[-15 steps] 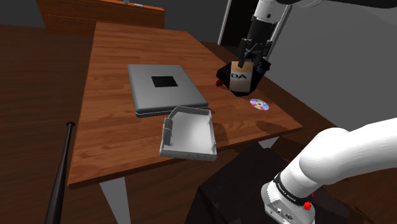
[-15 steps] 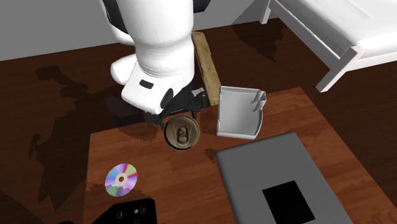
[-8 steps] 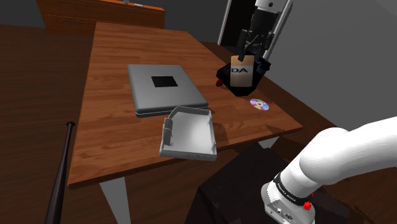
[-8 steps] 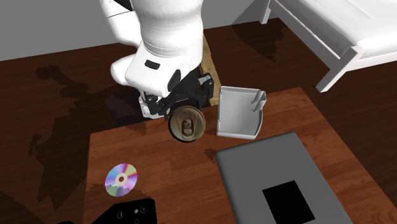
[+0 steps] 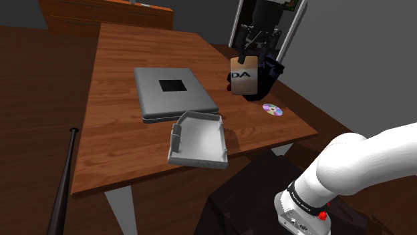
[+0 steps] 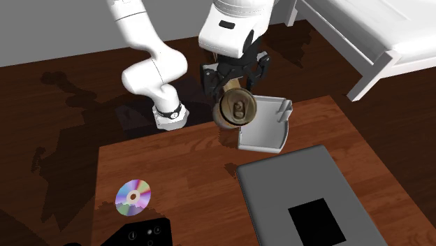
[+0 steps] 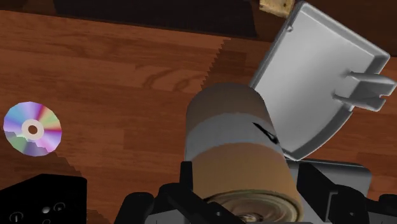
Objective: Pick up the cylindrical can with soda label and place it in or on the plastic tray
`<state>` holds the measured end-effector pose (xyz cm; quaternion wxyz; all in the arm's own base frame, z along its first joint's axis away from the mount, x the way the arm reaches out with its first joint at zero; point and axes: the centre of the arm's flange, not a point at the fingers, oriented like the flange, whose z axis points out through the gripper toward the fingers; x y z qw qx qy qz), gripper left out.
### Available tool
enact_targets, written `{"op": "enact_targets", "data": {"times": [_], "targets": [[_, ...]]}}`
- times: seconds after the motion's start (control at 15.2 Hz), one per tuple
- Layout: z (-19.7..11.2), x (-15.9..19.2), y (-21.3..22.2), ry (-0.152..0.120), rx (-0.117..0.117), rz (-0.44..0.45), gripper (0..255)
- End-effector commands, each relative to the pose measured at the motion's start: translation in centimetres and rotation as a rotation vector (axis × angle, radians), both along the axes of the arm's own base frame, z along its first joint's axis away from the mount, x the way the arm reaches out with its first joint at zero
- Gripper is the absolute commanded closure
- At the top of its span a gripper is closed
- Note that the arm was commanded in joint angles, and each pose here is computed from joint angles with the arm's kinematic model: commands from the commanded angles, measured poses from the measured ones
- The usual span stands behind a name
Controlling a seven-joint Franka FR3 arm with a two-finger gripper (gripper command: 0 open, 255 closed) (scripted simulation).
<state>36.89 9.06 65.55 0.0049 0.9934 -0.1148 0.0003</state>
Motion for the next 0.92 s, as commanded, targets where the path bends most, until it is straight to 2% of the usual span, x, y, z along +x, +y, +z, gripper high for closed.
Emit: {"op": "enact_targets", "data": {"times": [0.0, 0.73, 0.86], "targets": [[0.5, -0.4, 2.6, 0.000, 0.000, -0.001, 255], [3.0, -2.8, 17.1, 0.000, 0.000, -0.001, 255], [2.0, -2.8, 17.1, 0.000, 0.000, -0.001, 255]]}}
